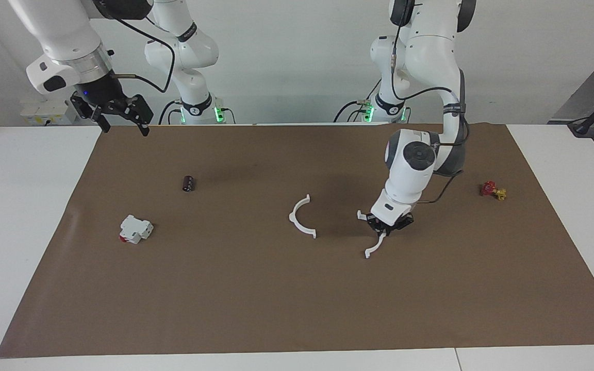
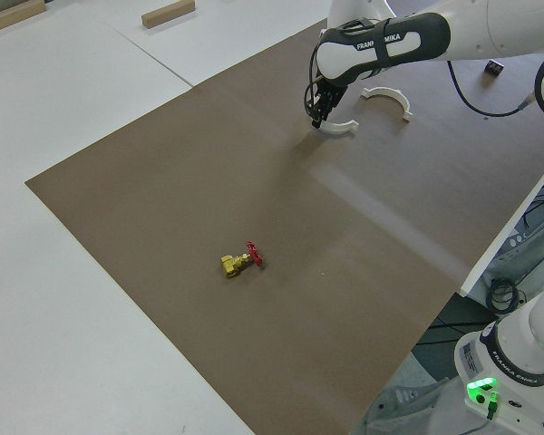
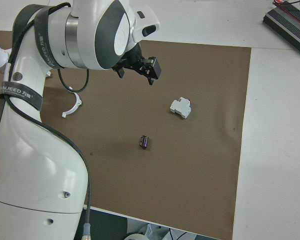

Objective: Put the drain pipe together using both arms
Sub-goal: 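Carry the second half-ring with the left gripper toward the placed half-ring, then press the held half-ring onto the placed half-ring to close the ring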

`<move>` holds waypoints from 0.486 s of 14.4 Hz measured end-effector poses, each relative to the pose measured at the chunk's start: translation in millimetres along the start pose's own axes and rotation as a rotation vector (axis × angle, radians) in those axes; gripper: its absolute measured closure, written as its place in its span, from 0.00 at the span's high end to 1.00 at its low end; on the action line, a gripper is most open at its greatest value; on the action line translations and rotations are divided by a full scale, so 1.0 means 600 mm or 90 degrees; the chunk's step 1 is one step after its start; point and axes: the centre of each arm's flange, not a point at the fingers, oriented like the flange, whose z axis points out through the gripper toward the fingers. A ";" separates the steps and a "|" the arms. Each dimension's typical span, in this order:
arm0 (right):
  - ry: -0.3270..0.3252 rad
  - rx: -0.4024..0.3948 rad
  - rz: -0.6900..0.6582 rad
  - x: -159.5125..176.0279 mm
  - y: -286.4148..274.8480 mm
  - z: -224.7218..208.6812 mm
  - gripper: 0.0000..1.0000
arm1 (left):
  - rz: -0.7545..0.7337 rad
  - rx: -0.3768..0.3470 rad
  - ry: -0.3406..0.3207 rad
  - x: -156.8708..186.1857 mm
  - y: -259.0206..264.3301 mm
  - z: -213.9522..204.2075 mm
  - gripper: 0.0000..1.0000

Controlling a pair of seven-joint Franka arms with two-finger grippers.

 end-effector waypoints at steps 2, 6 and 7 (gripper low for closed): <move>0.000 0.000 0.000 0.000 0.000 0.000 1.00 | -0.010 -0.001 -0.001 -0.018 0.049 0.000 0.20; 0.000 0.000 0.000 0.000 0.000 0.000 1.00 | -0.013 -0.002 -0.001 -0.045 0.114 -0.001 0.20; 0.000 0.000 0.000 0.000 0.000 0.000 1.00 | -0.012 -0.002 -0.002 -0.051 0.124 -0.001 0.20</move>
